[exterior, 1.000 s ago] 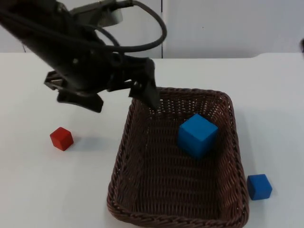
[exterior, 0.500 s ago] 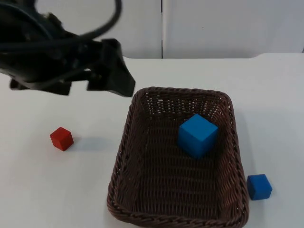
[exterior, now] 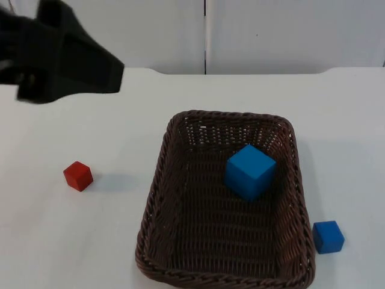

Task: Pick up the basket with the left hand and place the largest block into the basket with the right hand.

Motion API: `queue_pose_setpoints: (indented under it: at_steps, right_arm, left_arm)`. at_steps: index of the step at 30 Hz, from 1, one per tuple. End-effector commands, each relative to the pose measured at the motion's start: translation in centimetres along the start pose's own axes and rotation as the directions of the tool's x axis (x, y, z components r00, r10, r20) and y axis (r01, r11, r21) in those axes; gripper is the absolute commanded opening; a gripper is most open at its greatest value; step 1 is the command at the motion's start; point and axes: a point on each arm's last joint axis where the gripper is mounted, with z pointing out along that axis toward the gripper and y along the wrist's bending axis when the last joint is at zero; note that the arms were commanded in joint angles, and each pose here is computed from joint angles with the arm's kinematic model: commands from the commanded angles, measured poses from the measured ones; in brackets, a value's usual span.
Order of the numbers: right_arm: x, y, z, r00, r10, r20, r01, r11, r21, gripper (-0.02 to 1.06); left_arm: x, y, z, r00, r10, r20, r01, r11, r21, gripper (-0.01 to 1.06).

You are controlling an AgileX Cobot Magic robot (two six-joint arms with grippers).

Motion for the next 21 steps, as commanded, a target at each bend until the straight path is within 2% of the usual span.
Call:
queue_pose_setpoints:
  at_steps: [1,7,11,16,21]
  right_arm:
    - [0.6,0.1,-0.5,1.000,0.003,-0.020,-0.003,1.000,-0.008,0.70]
    - [2.2,0.3,-1.3,0.999,0.002,-0.035,-0.002,1.000,-0.025,0.70]
    - [3.4,0.3,-2.3,0.997,-0.001,-0.073,-0.001,1.000,-0.028,0.70]
    - [4.5,0.4,-3.8,0.999,0.001,-0.042,-0.002,1.000,-0.029,0.70]
    - [5.0,0.4,-3.7,0.996,0.003,-0.085,-0.007,0.999,-0.036,0.70]
  left_arm:
    - [0.7,-0.2,-1.2,0.999,0.027,0.027,-0.027,1.000,0.002,1.05]
    - [2.0,-1.0,-4.2,0.994,0.069,0.087,-0.071,0.997,0.020,1.05]
    - [2.8,-1.5,-5.9,0.990,0.111,0.084,-0.114,0.993,0.034,1.05]
    - [4.3,-1.9,-8.2,0.982,0.178,0.071,-0.181,0.983,0.039,1.05]
    - [6.0,-2.4,-10.6,0.969,0.231,0.089,-0.235,0.971,0.039,1.05]
